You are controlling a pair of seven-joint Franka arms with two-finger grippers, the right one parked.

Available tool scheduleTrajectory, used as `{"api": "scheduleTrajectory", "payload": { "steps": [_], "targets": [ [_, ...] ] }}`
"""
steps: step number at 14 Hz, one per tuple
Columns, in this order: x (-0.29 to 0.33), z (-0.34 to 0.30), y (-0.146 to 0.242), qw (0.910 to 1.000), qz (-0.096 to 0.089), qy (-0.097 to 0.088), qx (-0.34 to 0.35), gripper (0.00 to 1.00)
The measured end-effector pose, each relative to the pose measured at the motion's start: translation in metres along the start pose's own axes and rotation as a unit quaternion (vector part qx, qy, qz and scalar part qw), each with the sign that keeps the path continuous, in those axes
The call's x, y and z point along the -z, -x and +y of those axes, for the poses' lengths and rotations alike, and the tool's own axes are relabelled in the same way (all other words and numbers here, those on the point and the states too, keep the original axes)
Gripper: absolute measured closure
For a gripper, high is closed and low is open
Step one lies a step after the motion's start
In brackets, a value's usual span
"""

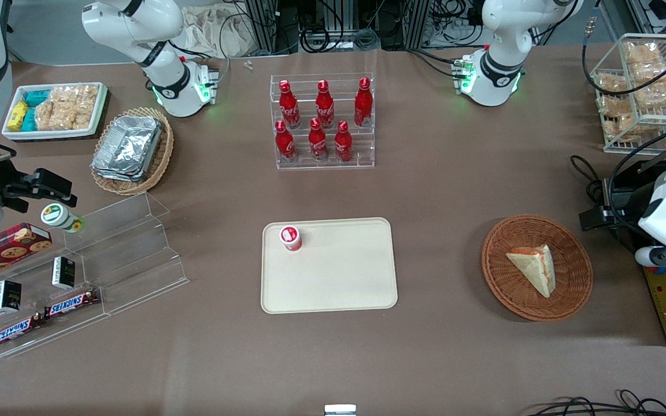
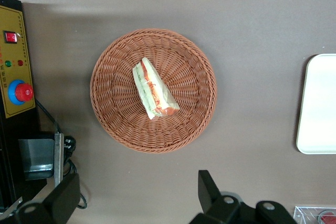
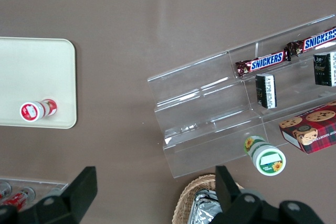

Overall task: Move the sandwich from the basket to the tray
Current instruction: 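Move the left gripper down over the wrapped sandwich in the wicker basket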

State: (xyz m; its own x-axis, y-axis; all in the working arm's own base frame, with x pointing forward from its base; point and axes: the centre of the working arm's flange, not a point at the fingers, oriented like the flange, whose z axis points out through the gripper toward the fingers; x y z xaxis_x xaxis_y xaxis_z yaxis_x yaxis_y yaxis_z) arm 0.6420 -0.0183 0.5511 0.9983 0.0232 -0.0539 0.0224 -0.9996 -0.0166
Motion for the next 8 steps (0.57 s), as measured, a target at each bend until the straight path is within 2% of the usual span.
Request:
{"api": "scheduleTrajectory", "payload": {
  "steps": [8],
  "targets": [
    [-0.0050,0.0001,-0.0010,1.0000,-0.005,0.000,0.000,0.00]
  ]
}}
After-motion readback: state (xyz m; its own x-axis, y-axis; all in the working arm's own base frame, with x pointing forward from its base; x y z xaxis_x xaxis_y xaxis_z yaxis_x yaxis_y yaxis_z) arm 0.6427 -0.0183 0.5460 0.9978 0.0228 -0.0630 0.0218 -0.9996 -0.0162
